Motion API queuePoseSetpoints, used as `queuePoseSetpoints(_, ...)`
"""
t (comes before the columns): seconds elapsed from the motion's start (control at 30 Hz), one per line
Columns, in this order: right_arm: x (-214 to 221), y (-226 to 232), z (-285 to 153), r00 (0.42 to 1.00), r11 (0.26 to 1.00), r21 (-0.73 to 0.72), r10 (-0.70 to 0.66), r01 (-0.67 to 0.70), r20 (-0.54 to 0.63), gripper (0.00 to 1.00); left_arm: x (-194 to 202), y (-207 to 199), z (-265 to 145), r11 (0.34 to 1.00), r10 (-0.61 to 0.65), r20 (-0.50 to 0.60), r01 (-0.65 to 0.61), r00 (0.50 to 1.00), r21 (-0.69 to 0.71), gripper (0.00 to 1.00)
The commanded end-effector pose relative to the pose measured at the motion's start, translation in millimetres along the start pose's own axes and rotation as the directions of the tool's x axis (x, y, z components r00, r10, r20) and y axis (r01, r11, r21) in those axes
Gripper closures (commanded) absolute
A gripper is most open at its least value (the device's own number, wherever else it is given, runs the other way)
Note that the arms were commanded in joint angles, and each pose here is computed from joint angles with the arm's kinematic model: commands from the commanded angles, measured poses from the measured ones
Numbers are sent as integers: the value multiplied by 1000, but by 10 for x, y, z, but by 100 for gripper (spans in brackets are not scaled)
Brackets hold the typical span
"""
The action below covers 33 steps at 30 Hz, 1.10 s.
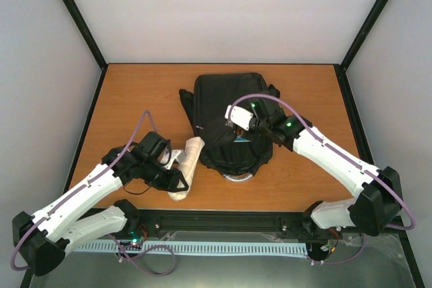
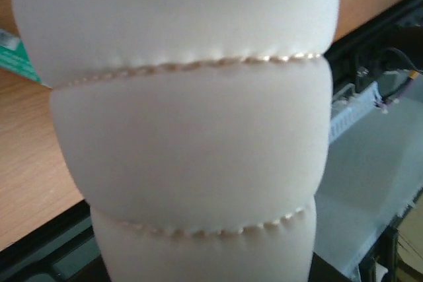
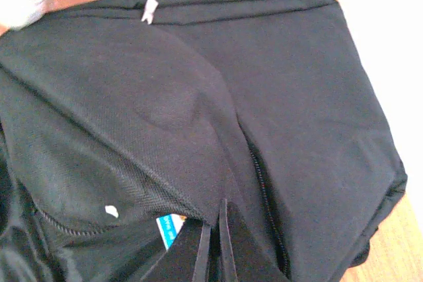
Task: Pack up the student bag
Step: Place the stationery in the student bag.
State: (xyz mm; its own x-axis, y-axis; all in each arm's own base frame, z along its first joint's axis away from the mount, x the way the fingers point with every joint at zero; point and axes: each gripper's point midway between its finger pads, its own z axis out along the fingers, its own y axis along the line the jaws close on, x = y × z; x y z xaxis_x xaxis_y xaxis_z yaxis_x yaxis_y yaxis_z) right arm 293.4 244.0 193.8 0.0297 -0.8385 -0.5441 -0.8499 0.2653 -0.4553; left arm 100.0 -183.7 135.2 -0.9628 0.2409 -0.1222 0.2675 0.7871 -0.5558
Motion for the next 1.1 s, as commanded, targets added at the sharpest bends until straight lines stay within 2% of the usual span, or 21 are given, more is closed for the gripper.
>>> queuePoseSetpoints(0.0, -330, -440, -159, 990, 989, 93, 107, -115, 87, 97, 93, -440, -240, 972, 135, 3, -133, 991, 193, 68)
queuePoseSetpoints(0.13, -425, -659, -134, 981, 978, 106, 171, -181, 93, 97, 104, -719, -430, 927, 210, 45, -214, 977, 307, 68)
queuePoseSetpoints(0.33, -601, -739, -219, 970, 974, 68, 205, -216, 132, 97, -90, -905, -507, 904, 227, 107, -250, 968, 347, 69)
queuePoseSetpoints(0.6, -640, -696, -440, 959, 968, 53, 233, -244, 161, 97, -582, -906, -299, 927, 196, 174, -240, 965, 287, 75)
queuePoseSetpoints(0.8, -660, -679, -613, 945, 960, 65, 253, -271, 208, 97, -815, -810, -43, 949, 168, 155, -202, 974, 243, 76)
queuePoseSetpoints(0.9, -656, -687, -627, 944, 959, 71, 253, -273, 211, 97, -851, -784, 72, 950, 175, 134, -203, 975, 237, 77)
queuePoseSetpoints(1.07, -583, -715, -552, 949, 958, 91, 253, -273, 188, 97, -661, -981, 13, 917, 288, 124, -310, 950, 250, 76)
